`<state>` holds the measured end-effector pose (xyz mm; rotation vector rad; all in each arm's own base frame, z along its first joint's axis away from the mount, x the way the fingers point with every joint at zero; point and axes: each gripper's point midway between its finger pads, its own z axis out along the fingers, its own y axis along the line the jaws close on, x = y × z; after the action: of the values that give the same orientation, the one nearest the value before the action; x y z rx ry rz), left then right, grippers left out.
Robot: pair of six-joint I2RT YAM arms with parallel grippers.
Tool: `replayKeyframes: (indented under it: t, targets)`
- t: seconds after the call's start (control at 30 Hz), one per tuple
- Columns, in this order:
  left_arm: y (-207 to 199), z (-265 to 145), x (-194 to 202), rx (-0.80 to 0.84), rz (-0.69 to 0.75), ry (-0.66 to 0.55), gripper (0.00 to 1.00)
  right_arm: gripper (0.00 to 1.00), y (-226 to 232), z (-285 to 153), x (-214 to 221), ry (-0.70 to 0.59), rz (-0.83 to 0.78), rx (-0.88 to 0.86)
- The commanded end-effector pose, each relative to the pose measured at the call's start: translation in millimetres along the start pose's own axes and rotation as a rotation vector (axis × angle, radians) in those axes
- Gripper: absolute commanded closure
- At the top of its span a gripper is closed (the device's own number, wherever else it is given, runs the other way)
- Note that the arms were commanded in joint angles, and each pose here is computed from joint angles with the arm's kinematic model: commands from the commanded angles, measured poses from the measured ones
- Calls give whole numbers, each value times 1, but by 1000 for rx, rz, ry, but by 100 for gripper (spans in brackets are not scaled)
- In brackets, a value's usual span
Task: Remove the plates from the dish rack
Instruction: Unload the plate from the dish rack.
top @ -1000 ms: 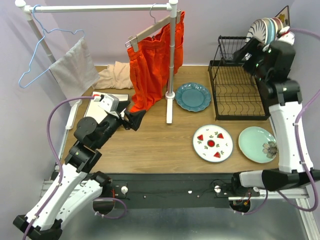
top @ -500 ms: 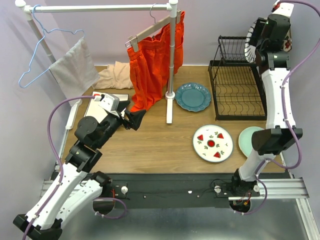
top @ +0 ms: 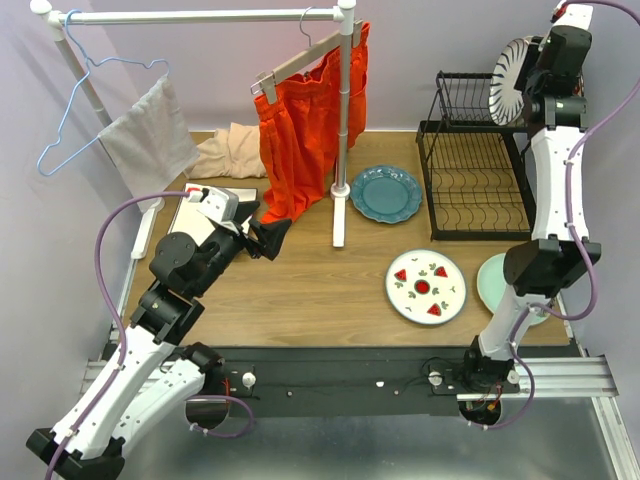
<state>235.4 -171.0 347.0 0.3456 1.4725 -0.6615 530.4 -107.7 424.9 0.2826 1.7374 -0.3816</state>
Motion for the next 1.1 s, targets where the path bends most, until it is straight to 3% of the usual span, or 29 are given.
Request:
replayKeyframes:
  t: [0.0, 0.5, 1.07]
  targets:
    - [4, -1, -2, -25, 7, -3, 10, 56, 7, 17, 0, -11, -17, -41]
    - [5, 2, 0, -28, 6, 6, 10, 58, -4, 57, 36, 47, -100, 85]
    - [7, 3, 1, -33, 13, 11, 10, 61, 27, 86, 76, 90, -134, -38]
